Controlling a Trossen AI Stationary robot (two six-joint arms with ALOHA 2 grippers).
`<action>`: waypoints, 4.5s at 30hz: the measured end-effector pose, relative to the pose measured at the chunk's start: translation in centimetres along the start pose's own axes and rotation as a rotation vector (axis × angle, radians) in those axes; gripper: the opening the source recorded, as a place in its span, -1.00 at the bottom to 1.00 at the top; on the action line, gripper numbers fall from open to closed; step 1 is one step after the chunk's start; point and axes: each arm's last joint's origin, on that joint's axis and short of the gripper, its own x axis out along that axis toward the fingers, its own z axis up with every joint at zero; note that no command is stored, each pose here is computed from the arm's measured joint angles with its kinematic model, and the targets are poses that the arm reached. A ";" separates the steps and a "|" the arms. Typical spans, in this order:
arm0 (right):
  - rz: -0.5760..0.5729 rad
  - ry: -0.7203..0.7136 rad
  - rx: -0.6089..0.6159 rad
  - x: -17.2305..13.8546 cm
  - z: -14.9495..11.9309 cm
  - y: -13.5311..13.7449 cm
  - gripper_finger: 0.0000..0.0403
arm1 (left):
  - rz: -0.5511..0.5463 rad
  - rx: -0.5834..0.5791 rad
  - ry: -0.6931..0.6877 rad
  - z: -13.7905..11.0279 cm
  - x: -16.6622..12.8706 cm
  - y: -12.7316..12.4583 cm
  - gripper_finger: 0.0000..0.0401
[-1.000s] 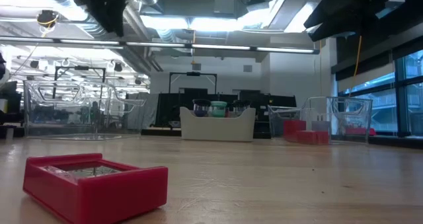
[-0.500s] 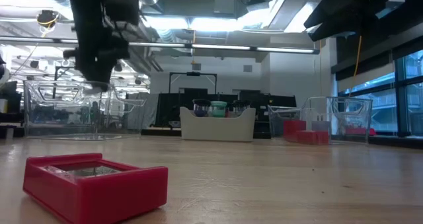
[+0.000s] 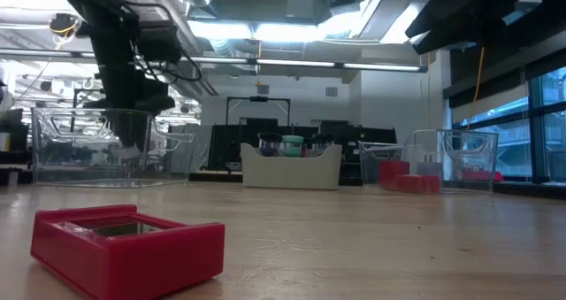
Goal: Pick & Place Office items
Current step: Put the white digital timer into the left transparent bin, then put the blue digital timer into the left transparent bin
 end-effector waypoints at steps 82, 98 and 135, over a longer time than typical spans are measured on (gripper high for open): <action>0.022 0.030 0.075 0.0 -0.1 0.1 0.22 | -0.727 0.353 0.488 -19.3 -9.2 -20.5 0.16; 0.034 0.056 0.087 0.0 -0.3 0.1 0.21 | -0.632 0.319 0.586 -21.0 -6.7 -21.3 0.15; 0.054 0.228 0.110 1.6 -2.4 1.4 0.21 | -0.824 0.921 0.223 -22.1 -7.5 -21.6 0.50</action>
